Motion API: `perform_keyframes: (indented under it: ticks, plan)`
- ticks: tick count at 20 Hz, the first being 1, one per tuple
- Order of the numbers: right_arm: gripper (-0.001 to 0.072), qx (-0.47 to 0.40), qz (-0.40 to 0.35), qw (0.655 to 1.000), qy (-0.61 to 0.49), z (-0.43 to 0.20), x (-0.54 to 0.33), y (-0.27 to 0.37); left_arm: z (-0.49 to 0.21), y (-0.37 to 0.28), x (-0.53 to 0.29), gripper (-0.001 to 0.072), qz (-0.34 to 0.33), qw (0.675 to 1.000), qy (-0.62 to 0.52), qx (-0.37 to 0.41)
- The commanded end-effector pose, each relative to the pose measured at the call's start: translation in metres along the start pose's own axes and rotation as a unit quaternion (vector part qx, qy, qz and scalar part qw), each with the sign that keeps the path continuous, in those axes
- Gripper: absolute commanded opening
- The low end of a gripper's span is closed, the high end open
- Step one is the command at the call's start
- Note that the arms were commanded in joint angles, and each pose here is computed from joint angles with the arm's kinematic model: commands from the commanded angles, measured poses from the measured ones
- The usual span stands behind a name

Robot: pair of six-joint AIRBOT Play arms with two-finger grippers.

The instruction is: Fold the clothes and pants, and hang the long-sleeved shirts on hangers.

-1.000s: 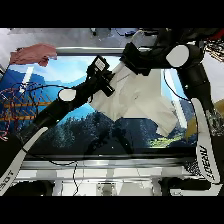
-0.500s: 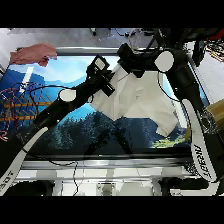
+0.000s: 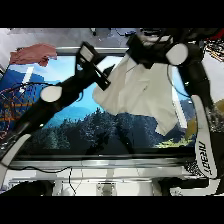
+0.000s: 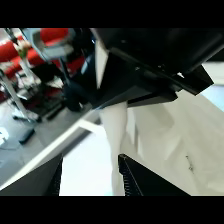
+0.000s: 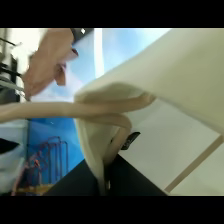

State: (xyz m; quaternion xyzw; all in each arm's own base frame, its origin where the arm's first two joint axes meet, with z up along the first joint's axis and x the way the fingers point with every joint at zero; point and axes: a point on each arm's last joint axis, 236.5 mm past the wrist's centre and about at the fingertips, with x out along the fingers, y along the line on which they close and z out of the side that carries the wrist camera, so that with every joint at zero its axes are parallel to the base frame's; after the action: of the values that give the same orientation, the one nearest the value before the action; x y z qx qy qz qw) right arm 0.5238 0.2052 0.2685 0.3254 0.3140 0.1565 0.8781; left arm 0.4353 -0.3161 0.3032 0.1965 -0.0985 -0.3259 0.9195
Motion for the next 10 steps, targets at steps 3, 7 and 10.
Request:
perform_keyframes:
  ticks: [3,7,10]
  plan:
    - [0.0053,0.012,0.045,0.995,-0.09,0.092,-0.064,-0.011,0.049,0.057,-0.043,0.0443,0.059,0.997,-0.042,0.011]
    - [0.0054,0.01,0.072,0.981,-0.178,0.153,-0.119,-0.029,0.05,0.081,-0.053,0.0442,0.085,0.995,-0.041,0.016]
    - [0.0054,0.015,0.093,0.967,-0.235,0.188,-0.154,-0.039,0.048,0.083,-0.053,0.0442,0.086,0.995,-0.04,0.016]
